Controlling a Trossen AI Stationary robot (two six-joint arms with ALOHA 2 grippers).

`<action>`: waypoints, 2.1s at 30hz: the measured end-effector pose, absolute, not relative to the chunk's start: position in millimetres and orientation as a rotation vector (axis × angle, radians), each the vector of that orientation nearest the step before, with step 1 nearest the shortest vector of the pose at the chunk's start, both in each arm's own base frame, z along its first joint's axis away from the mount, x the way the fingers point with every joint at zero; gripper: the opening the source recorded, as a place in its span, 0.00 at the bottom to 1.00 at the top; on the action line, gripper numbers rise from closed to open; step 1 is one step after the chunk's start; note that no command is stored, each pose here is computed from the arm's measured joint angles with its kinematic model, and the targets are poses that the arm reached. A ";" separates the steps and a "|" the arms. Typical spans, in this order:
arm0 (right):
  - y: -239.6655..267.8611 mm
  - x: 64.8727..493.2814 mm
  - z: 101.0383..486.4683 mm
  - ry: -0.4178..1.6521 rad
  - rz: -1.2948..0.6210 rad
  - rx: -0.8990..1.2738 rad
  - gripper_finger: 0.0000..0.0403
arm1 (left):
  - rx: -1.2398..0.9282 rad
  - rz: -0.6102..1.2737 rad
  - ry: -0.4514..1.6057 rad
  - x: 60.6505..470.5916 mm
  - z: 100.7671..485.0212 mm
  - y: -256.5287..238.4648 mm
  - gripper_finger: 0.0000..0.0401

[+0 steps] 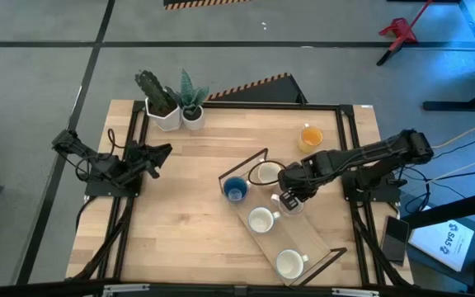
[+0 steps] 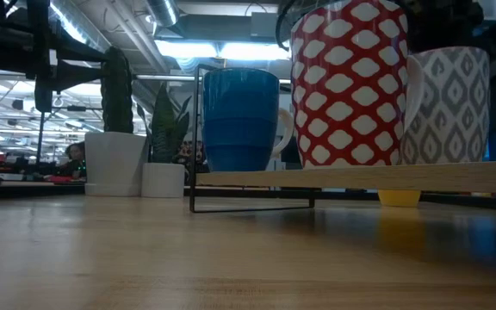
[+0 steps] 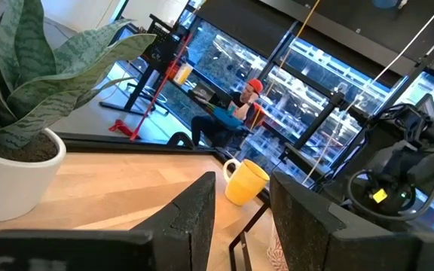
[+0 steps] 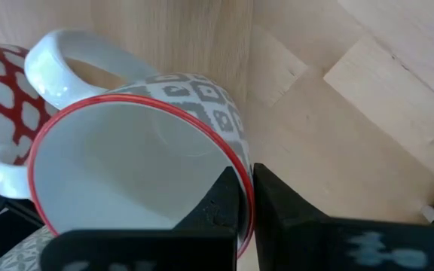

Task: Place coffee mugs
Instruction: Put the gray patterned mug on the shelf, then put the yellow mug on the shelf

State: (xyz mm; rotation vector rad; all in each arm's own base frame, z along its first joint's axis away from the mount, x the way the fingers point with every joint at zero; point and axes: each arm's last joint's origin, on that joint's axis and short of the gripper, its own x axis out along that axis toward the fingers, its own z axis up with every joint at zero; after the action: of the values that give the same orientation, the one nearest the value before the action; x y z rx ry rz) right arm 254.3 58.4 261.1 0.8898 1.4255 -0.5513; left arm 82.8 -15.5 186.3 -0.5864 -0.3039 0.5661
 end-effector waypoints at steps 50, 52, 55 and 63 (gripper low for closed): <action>57.9 260.5 267.2 1.302 -0.481 0.834 0.30 | -0.581 0.569 -0.299 82.9 185.7 -15.5 0.30; 56.6 257.6 272.7 1.266 -0.481 0.832 0.30 | -0.581 0.572 -0.299 82.9 185.7 -15.4 0.30; 55.3 252.4 279.4 1.244 -0.473 0.837 0.30 | -0.582 0.574 -0.299 82.9 185.7 -15.4 0.30; 42.1 223.6 312.3 1.046 -0.483 0.727 0.30 | -0.582 0.575 -0.300 82.9 185.6 -15.3 0.30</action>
State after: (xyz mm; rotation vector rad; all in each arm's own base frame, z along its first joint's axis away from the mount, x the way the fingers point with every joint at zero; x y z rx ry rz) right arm 223.6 42.1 312.3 0.7267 1.0458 -0.4829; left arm 82.9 -15.3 185.6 -0.5819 -0.2997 0.5750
